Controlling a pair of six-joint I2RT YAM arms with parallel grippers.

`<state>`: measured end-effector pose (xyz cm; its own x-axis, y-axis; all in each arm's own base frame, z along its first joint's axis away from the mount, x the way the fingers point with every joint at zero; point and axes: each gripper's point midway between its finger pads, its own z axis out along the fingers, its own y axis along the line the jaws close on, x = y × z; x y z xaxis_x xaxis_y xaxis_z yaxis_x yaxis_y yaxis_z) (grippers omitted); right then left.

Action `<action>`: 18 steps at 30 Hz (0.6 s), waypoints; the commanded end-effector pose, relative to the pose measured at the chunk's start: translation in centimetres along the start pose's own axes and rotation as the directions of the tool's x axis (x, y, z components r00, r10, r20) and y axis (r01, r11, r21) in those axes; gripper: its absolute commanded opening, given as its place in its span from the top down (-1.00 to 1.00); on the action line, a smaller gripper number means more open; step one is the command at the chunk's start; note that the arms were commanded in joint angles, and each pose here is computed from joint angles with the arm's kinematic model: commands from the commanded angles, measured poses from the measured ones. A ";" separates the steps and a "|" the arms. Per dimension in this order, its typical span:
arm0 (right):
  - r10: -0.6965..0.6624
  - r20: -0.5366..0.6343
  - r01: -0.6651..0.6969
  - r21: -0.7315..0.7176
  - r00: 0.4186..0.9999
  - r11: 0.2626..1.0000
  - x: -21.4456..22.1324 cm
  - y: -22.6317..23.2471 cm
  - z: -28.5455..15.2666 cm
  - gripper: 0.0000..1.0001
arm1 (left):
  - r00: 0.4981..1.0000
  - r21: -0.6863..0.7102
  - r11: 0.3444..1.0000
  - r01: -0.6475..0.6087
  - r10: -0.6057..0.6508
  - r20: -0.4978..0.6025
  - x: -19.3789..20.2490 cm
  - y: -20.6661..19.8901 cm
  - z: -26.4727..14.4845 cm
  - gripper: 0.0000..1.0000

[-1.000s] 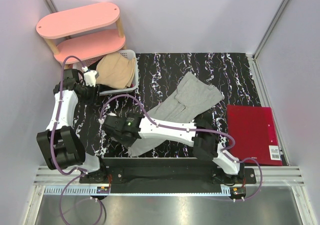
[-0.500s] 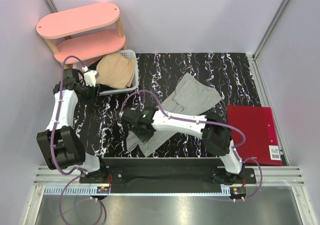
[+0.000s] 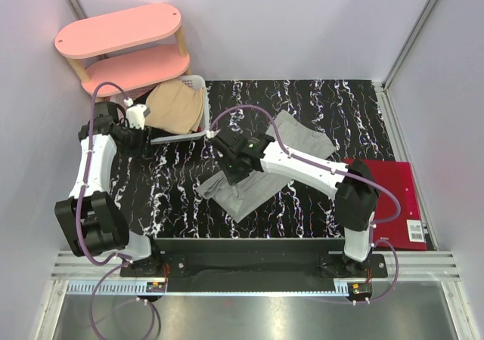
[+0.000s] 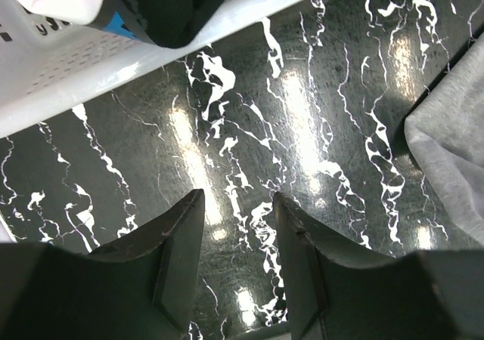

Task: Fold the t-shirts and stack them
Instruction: Fold the folded rectangular tshirt in 1/3 of the way

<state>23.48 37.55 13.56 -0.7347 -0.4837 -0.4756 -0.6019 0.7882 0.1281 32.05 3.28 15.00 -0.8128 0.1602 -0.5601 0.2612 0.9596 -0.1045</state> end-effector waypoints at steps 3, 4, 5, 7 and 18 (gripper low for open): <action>0.058 0.030 -0.058 0.014 0.998 0.998 -0.5 -3.6 0.3 0.89 | 0.996 0.017 0.998 -0.065 0.064 0.070 -1.7 -0.7 -1.9 0.07; 0.066 0.022 -0.067 0.027 0.998 0.997 -0.2 -4.4 0.6 0.89 | 0.995 0.023 0.997 -0.075 0.073 0.070 -1.7 -0.8 -2.0 0.07; 0.084 0.025 -0.084 0.032 0.996 0.996 -0.3 -5.1 0.6 0.90 | 0.994 0.023 0.997 -0.078 0.076 0.074 -1.7 -0.9 -2.1 0.07; 0.092 0.020 -0.093 0.038 0.996 0.995 -0.1 -5.9 0.7 0.90 | 0.993 0.030 0.996 -0.088 0.086 0.075 -1.6 -1.0 -2.2 0.07; 0.156 0.003 -0.155 0.092 0.988 0.984 1.0 -10.1 1.0 0.90 | 0.994 0.071 0.993 -0.098 0.094 0.060 -1.0 -1.7 -1.9 0.06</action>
<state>27.90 30.49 8.91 -0.8348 -0.3871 -0.3914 -0.4593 0.8818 0.1074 30.99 2.56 15.71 -0.7940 0.2167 -0.5680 0.3316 0.9375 -0.1059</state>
